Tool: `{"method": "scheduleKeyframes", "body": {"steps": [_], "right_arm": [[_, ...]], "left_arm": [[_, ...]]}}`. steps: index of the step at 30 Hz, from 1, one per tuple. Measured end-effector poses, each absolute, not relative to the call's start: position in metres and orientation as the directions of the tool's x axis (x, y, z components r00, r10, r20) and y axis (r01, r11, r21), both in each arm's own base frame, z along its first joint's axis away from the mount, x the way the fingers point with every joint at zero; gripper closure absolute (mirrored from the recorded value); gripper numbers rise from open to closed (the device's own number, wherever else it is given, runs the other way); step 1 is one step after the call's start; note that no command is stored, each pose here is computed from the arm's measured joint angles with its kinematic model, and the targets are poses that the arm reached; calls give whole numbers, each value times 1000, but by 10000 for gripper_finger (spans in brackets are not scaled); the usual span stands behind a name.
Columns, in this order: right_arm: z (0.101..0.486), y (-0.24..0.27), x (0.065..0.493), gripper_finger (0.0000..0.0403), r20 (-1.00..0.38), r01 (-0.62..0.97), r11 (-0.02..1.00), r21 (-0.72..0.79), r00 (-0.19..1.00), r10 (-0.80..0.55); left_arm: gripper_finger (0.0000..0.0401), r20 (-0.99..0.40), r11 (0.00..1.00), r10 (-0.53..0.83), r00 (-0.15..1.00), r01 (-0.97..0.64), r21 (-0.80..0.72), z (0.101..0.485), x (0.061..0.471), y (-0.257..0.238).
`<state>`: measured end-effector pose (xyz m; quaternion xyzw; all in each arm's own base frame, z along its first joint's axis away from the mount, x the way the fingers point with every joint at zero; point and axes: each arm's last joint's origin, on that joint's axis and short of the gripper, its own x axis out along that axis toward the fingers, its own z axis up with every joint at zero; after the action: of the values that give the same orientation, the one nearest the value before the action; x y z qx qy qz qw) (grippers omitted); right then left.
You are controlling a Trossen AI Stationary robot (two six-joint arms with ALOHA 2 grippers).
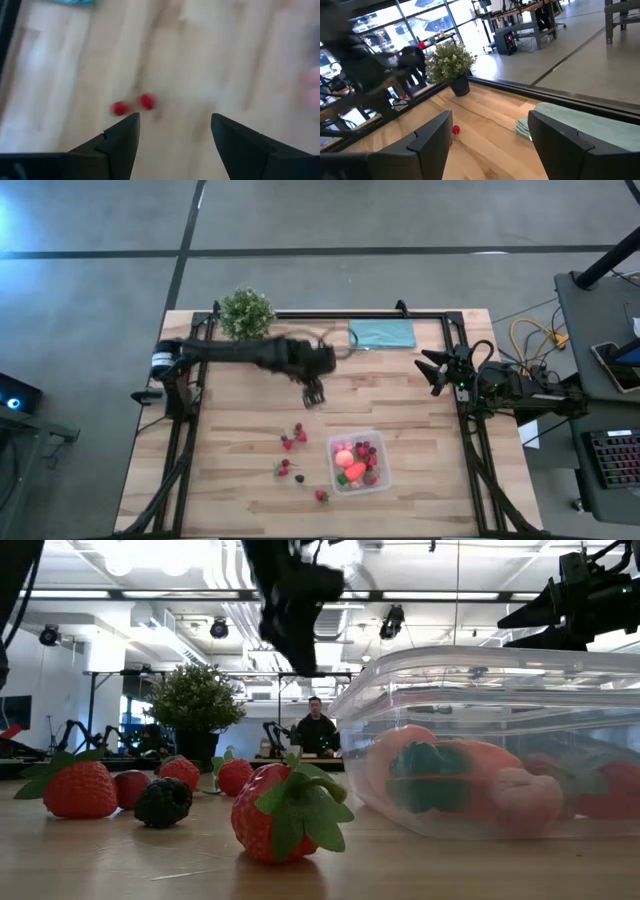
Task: Pick and placing Produce into tupperware
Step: Put the red cherry into the transparent container
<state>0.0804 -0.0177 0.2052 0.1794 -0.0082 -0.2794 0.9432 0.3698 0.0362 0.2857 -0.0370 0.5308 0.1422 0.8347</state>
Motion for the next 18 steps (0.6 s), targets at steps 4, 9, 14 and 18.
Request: {"method": "scheduleKeyframes", "body": {"steps": [4,9,14,18], "right_arm": [[205,-18,80,148,-85,524,779,343,844,-530],[205,-18,80,150,-85,524,779,343,844,-530],[205,-18,80,155,-85,524,779,343,844,-530],[205,-18,80,155,-85,524,779,343,844,-530]], "left_arm": [[171,-926,977,188,327,-162,141,267,358,79],[171,-943,984,176,284,-71,162,243,346,109],[171,-919,986,165,359,-23,168,223,345,124],[171,-901,984,169,399,-14,178,209,347,127]]}}
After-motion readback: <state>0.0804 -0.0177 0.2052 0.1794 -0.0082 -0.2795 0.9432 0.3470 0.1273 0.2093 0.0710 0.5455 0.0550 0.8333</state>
